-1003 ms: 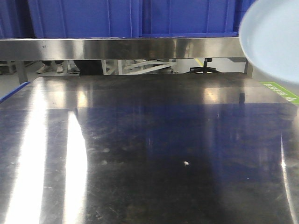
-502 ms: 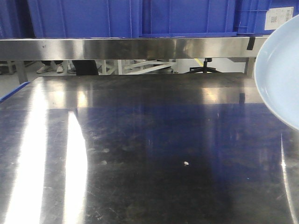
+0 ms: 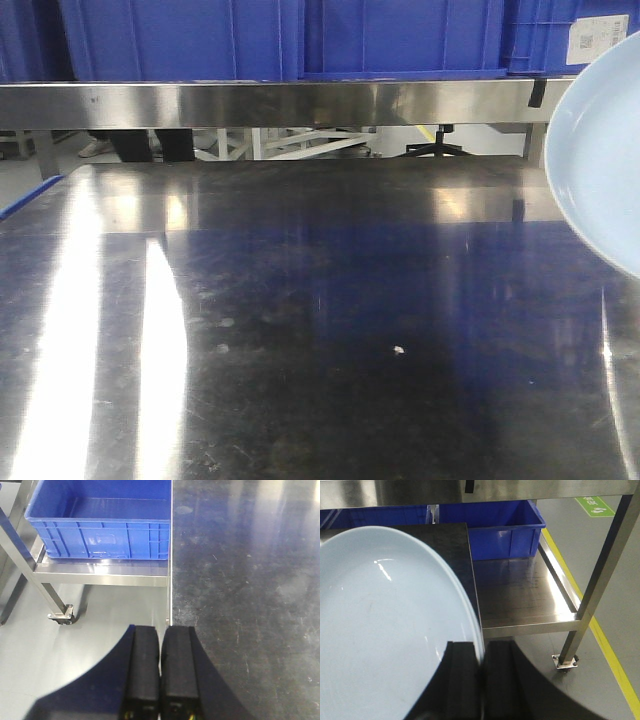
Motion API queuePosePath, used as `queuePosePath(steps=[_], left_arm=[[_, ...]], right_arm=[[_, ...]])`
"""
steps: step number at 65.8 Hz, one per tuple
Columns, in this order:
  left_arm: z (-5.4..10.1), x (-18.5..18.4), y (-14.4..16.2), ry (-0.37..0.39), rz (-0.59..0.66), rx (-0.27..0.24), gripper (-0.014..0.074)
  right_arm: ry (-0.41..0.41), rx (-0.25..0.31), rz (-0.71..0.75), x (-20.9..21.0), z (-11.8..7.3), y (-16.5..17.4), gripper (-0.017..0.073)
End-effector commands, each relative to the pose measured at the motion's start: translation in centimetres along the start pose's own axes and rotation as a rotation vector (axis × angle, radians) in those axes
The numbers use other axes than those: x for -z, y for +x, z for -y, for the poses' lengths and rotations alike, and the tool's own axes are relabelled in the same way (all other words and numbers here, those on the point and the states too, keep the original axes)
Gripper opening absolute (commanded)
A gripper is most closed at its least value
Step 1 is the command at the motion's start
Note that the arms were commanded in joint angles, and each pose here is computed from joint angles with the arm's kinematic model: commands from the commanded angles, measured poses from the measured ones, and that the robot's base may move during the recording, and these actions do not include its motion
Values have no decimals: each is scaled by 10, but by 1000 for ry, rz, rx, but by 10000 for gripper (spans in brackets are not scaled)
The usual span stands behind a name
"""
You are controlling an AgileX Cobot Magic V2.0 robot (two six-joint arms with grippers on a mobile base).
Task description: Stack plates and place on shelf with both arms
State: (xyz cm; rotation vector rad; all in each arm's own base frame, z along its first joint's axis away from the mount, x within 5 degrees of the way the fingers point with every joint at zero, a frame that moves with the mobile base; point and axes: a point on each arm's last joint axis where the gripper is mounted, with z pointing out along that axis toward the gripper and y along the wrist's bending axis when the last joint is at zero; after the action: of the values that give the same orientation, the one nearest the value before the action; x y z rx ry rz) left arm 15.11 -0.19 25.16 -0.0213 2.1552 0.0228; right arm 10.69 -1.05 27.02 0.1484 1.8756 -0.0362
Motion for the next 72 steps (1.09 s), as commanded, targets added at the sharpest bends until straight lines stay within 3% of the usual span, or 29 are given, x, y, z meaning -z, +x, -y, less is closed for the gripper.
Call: queuePosePath(steps=[1, 72], left_arm=[[1, 5, -15, 18, 103, 5, 83], [2, 1, -15, 17, 84, 4, 83]], right_arm=[[-16, 6, 129, 4, -2, -19, 57], [-16, 6, 129, 4, -2, -19, 57]])
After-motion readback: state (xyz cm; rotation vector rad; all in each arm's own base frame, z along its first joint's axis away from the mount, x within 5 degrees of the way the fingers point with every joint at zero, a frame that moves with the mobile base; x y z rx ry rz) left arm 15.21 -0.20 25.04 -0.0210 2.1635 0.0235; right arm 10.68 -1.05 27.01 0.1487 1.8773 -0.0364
